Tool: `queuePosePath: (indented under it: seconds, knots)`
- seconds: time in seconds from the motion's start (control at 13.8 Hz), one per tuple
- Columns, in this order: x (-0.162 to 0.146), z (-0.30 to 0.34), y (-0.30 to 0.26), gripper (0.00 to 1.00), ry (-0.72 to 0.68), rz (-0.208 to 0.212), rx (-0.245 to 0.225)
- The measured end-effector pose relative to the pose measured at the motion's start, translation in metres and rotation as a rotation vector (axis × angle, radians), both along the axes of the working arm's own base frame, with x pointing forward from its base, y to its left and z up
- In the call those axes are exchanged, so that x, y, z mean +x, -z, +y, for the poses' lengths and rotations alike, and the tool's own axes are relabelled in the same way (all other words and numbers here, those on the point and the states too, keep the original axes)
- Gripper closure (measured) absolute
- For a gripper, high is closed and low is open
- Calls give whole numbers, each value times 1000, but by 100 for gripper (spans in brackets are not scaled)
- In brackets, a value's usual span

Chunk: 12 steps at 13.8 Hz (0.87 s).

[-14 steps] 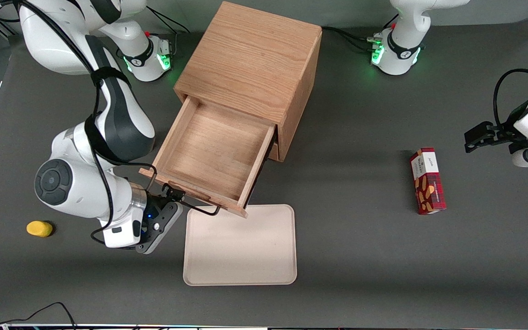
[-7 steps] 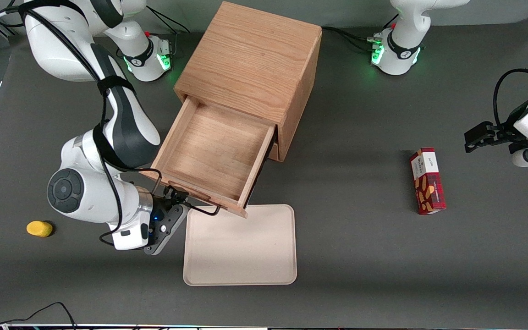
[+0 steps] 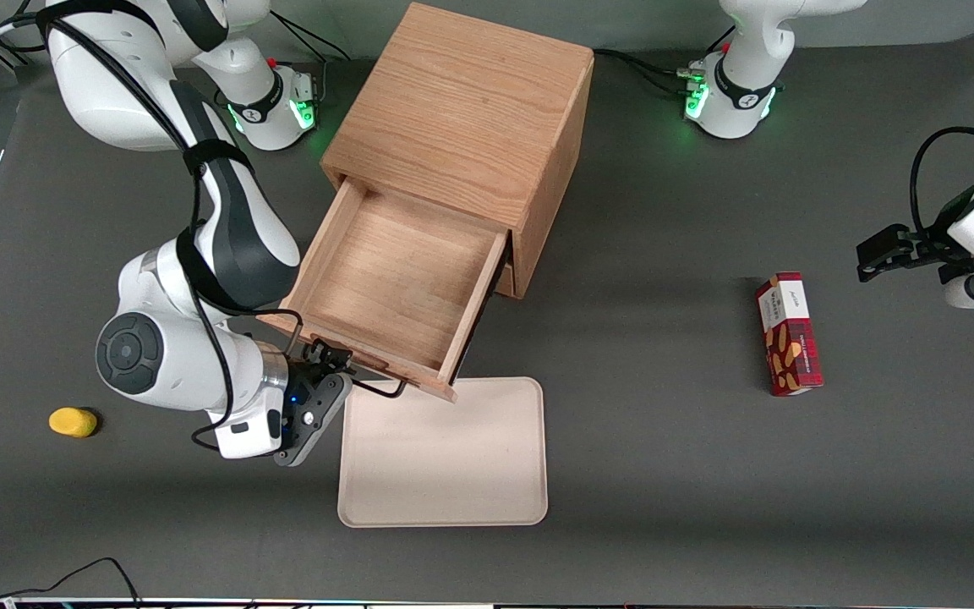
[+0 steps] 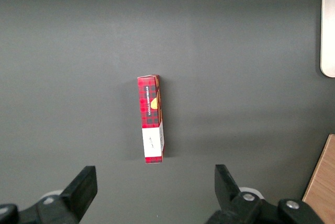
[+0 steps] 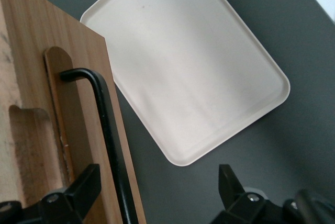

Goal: Close top drawer
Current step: 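Press the right gripper against the drawer front beside its black handle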

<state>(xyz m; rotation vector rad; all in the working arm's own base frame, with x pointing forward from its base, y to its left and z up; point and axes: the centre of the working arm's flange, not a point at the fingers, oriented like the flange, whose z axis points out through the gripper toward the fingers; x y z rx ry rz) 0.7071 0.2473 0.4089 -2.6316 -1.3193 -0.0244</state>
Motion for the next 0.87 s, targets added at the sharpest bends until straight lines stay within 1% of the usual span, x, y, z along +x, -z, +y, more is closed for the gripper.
queuePosePath:
  seconds: [0.14,0.51,0.65,0.87]
  knots:
    - [-1,0,8,0,-2,17,-5]
    - [-1,-1,14,0,20,34,-10]
    - [-3,-1,14,0,48,56,-18]
    - [-6,0,16,0,54,81,-25]
